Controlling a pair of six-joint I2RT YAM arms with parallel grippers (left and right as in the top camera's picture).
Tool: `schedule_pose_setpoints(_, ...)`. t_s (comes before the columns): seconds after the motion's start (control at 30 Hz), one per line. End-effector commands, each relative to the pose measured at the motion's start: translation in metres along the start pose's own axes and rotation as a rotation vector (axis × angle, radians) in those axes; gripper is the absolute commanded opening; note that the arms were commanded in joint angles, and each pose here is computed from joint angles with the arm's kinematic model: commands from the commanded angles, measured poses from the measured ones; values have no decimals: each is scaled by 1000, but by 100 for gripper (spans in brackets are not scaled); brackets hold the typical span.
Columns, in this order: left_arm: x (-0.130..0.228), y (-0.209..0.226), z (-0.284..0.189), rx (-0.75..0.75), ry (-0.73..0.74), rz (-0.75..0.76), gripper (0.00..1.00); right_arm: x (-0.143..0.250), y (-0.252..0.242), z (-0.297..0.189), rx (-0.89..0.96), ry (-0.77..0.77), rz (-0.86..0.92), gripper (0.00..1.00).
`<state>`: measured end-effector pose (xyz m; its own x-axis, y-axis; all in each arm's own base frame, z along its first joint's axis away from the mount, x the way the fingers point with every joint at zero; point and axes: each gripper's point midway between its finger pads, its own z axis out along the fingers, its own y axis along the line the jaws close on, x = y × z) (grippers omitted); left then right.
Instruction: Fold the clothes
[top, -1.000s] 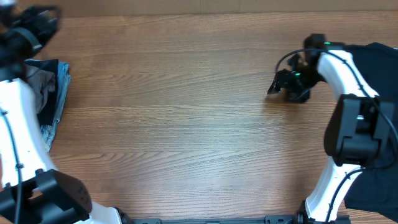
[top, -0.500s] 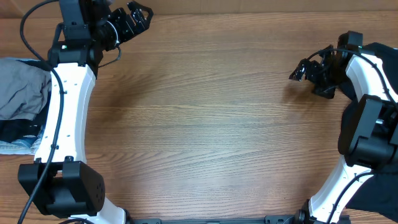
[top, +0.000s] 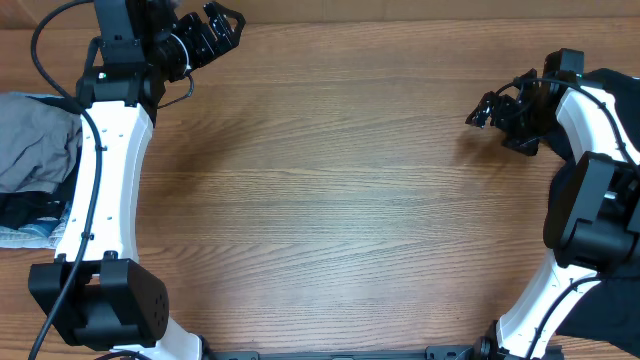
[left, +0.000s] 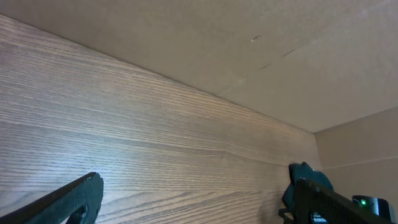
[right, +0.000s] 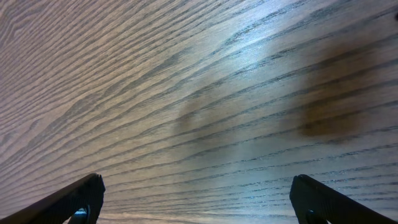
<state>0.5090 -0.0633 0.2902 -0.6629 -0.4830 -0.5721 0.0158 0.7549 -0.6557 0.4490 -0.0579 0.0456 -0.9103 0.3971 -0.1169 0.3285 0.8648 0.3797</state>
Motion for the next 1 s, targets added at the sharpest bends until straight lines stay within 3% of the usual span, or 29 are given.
schedule_pose_setpoints(0.0, -2, -1, -1, -4, -9, 13, 100, -11, 10, -19, -10, -56, -28, 100)
schedule_pose_setpoints(0.73, -2, -1, -1, -5, -9, 13, 100, -9, 11, -18, -10, -52, -29, 100)
schedule_pose_setpoints(0.83, -2, -1, -1, -5, -9, 13, 100, -8, 37, -35, -24, -90, -85, 100)
schedule_pose_setpoints(0.97, -2, -1, -1, -5, -9, 13, 100, 8, 122, -103, -95, -235, -274, 100)
